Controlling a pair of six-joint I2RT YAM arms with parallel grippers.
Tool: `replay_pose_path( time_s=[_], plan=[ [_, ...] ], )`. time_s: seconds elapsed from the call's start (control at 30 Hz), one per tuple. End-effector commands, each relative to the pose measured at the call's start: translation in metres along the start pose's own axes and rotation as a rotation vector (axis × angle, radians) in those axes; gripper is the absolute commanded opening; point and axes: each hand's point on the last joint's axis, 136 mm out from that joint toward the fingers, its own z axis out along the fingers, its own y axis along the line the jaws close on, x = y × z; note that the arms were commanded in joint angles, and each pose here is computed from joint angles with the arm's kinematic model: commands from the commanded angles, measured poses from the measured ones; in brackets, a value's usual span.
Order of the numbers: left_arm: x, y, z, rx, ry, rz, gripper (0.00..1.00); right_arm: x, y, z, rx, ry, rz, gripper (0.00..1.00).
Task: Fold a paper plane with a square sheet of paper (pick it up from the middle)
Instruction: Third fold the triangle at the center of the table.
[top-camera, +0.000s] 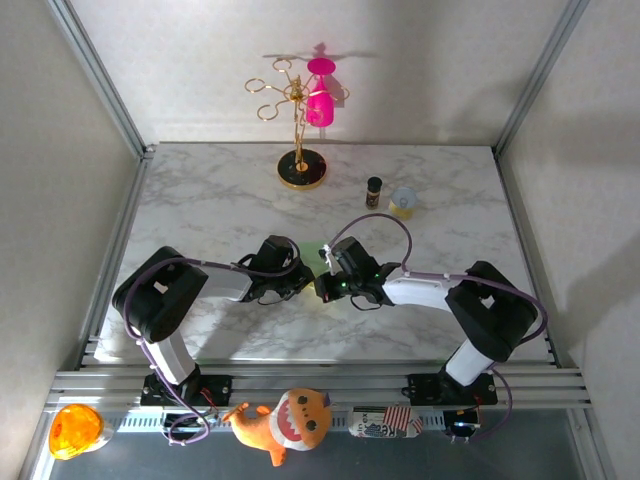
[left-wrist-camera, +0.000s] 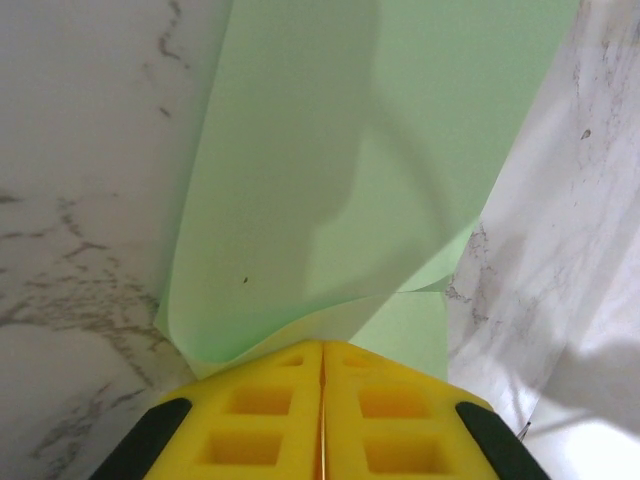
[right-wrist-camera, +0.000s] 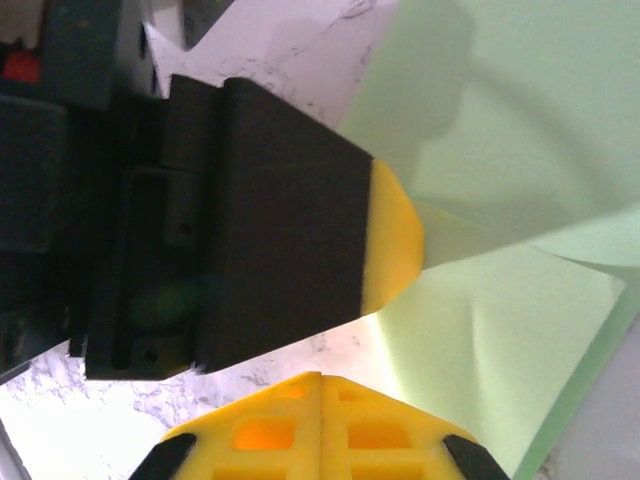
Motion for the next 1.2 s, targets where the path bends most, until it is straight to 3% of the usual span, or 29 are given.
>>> replay_pose_path(
  time_s=[0.0,1.17],
  plan=[
    [0.004,0.022,0.005,-0.088,0.006,-0.002,0.09,0.001,-0.003,0.003,0.002,0.029,0.037,0.07],
    [0.003,0.029,0.006,-0.121,0.004,-0.013,0.09,0.026,-0.032,0.016,0.101,0.128,0.073,0.08]
  ],
)
